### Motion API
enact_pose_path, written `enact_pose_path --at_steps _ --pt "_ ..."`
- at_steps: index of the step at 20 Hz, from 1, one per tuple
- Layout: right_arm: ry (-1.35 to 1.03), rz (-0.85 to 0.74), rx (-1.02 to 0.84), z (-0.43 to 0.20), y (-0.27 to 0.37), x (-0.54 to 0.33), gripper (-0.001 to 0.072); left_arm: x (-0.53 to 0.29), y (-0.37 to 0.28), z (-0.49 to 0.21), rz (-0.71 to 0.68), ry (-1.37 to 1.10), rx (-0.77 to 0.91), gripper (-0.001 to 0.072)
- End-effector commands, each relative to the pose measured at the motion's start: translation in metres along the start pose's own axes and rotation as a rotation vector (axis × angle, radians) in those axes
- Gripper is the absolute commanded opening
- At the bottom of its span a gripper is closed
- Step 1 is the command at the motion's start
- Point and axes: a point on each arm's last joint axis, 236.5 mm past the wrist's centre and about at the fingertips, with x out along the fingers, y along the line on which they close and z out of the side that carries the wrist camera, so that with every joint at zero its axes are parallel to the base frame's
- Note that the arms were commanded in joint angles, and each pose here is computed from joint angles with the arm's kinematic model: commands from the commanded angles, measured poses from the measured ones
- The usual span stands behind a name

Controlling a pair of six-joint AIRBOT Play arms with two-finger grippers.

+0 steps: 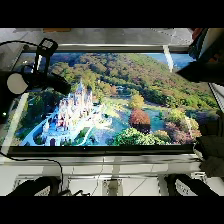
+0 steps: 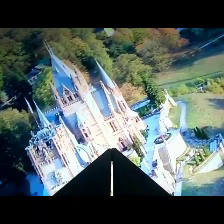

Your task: Fold the clothes and pants, and hang the long-sleeved shirts on hangers.

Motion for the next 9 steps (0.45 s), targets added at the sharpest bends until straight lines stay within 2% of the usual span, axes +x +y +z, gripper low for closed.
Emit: enact_pose_path --at_steps 1,4,9 --pt "0.038 0.044 -0.213 -0.014 0.058 0.022 0.0025 0.000 0.000 0.000 0.000 0.001 0.000 0.0004" --pt "0.080 0.046 -0.290 -0.028 0.075 0.028 0.0026 0.000 0.000 0.000 0.000 0.001 0.000 0.0004" --pt "0.161 0.079 -0.311 -0.046 0.087 0.047 0.0026 0.000 0.000 0.000 0.000 0.000 0.000 0.0004"
